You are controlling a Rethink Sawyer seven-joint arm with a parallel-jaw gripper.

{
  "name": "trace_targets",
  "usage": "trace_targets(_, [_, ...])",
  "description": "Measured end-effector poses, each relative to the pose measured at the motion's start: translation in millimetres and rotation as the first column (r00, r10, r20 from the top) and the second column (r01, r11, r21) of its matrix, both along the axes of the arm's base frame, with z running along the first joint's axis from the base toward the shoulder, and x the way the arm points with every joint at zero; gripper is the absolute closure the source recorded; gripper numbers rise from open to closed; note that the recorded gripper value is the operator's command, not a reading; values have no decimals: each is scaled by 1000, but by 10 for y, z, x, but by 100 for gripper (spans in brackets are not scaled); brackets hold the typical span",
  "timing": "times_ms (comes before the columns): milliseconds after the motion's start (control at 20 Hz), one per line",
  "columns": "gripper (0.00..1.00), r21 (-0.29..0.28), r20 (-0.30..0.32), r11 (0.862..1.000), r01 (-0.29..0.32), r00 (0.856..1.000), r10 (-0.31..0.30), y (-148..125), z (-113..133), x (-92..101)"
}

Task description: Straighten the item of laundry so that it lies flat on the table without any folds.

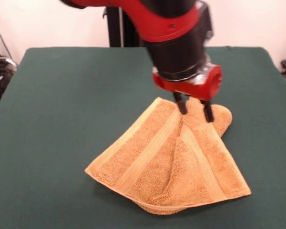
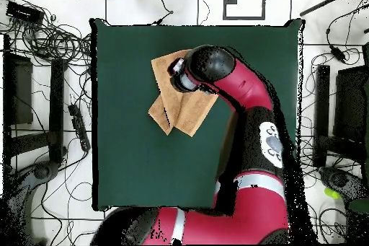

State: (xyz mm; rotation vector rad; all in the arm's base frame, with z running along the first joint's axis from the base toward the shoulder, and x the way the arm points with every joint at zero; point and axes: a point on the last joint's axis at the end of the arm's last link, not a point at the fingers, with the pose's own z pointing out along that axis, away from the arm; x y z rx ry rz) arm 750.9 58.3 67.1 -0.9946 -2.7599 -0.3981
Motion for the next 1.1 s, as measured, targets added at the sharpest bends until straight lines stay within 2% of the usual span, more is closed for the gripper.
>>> trace_targets(300, [0, -74, 12, 994, -84, 996, 85, 441, 26, -93])
trace_targets(550, [0, -158, 14, 976, -152, 988, 156, 707, 90, -164])
trace_targets(800, [0, -256, 20, 942, -216, 973, 229, 750, 155, -156])
trace_targets(950, [0, -332, 11, 910, -249, 963, 268, 573, 133, -123])
trace_targets(1000, [0, -341, 9, 905, -253, 962, 272, 547, 129, -121])
trace_targets(1050, [0, -375, 0, 887, -268, 957, 290, 446, 108, -117])
trace_targets(1100, [0, -393, -6, 877, -277, 954, 299, 391, 94, -120])
